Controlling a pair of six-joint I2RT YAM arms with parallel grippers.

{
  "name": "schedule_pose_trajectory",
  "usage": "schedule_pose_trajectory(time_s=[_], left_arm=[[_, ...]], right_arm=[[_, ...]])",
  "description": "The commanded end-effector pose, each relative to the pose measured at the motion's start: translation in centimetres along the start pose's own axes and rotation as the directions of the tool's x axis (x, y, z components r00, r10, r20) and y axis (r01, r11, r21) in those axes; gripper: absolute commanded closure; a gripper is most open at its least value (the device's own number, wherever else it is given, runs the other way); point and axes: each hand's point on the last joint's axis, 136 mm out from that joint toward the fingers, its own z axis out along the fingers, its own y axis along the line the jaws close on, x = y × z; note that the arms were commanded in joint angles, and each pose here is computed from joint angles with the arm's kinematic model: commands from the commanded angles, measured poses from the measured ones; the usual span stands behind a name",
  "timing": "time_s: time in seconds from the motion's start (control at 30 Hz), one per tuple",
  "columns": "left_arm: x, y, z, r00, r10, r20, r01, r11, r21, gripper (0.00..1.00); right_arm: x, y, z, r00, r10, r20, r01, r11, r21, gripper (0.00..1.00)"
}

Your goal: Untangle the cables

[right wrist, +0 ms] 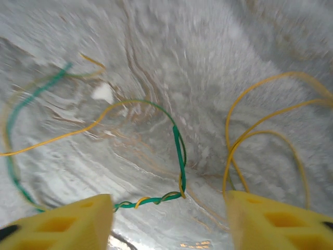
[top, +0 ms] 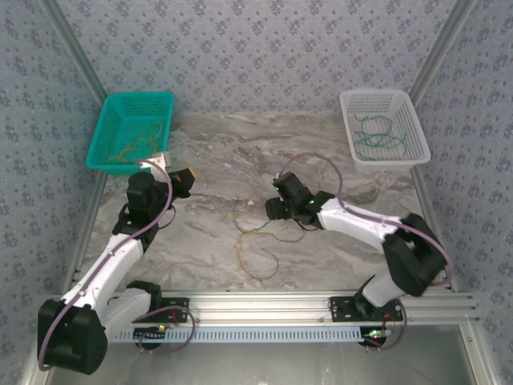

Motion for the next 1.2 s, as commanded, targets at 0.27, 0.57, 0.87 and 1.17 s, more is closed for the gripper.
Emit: schedule_pose_trajectory(time_s=[0.27, 0.57, 0.87, 1.17], left_arm=[[-1.3, -1.9, -0.4, 0.998, 0.043, 0.047, -0.047, 0.997, 0.068, 1.00], [-1.3, -1.5, -0.8, 0.998, 0.025, 0.060, -0.028, 0.998, 0.047, 1.00], [-1.6, -0.6, -0.9, 0.995, 0.011, 0.096, -0.012, 1.000, 0.008, 1.00], [-3.3, -1.0, -2.4, 0.987, 0.020, 0.160, -0.018, 1.000, -0.011, 1.00]], right_arm=[[-7.7, 4.2, -2.0, 0.996, -0.046, -0.082, 0.022, 0.961, -0.275, 0.53], [0.3, 10.4, 2.5, 0.921, -0.323, -0.218, 0.217, 0.890, -0.402, 0.62], [3.1, 12.9, 7.8, 0.939, -0.297, -0.175, 0.206, 0.890, -0.407, 0.57], [4.0, 12.1, 10.7, 0.929, -0.299, -0.220, 0.216, 0.918, -0.333, 0.93]])
